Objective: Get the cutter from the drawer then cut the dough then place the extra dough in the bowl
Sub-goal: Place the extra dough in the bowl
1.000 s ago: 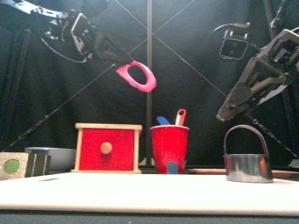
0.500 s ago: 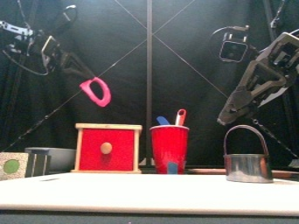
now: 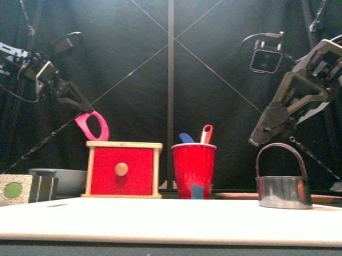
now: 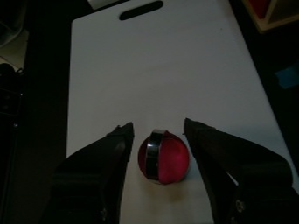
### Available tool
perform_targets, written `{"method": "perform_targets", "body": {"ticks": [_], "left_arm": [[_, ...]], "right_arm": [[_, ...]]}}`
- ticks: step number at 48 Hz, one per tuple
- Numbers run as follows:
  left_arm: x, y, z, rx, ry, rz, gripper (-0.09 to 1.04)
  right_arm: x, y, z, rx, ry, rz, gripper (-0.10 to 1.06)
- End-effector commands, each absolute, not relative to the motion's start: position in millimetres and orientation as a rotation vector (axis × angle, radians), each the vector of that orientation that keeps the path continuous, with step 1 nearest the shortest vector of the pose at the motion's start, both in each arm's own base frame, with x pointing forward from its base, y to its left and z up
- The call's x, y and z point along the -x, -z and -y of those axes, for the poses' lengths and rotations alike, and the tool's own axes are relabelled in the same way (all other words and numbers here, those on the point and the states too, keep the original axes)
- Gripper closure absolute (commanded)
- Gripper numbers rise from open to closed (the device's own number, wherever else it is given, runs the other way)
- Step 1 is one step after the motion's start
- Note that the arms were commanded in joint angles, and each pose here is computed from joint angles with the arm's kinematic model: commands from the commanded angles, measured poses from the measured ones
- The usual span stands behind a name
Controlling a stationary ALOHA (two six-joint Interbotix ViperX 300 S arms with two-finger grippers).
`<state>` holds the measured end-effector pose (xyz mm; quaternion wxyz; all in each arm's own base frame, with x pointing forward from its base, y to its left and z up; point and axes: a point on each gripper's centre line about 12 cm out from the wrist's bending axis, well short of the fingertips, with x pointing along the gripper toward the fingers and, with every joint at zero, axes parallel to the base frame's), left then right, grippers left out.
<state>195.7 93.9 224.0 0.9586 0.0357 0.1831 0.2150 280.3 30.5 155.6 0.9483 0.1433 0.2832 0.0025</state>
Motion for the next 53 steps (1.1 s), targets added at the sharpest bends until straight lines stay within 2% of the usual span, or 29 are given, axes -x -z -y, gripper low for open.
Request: {"method": "perform_targets", "body": {"ticks": [1,8,17,53], "left_arm": [[-189,-231,-96,-0.074,-0.458,-0.338,0.41],[-177,-229,-97,-0.061,-0.481,-0.34,0.41],[-170,-212,-97,-0.002,-0.485,-0.403,0.41],[-168,-159,-101,0.143,-0.522,-0.582,0.39]], "right_arm": [[-283,-161,-31,-0.299,-0.008,-0.557,0.11],[-283,-159,-31,-0.306,-0.003,-0.561,0.11],[-284,-159,-31,-0.306,-0.003,-0.561,0.11],[-286,-160,-31,-0.308,-0.002,-0.56,0.11]]}}
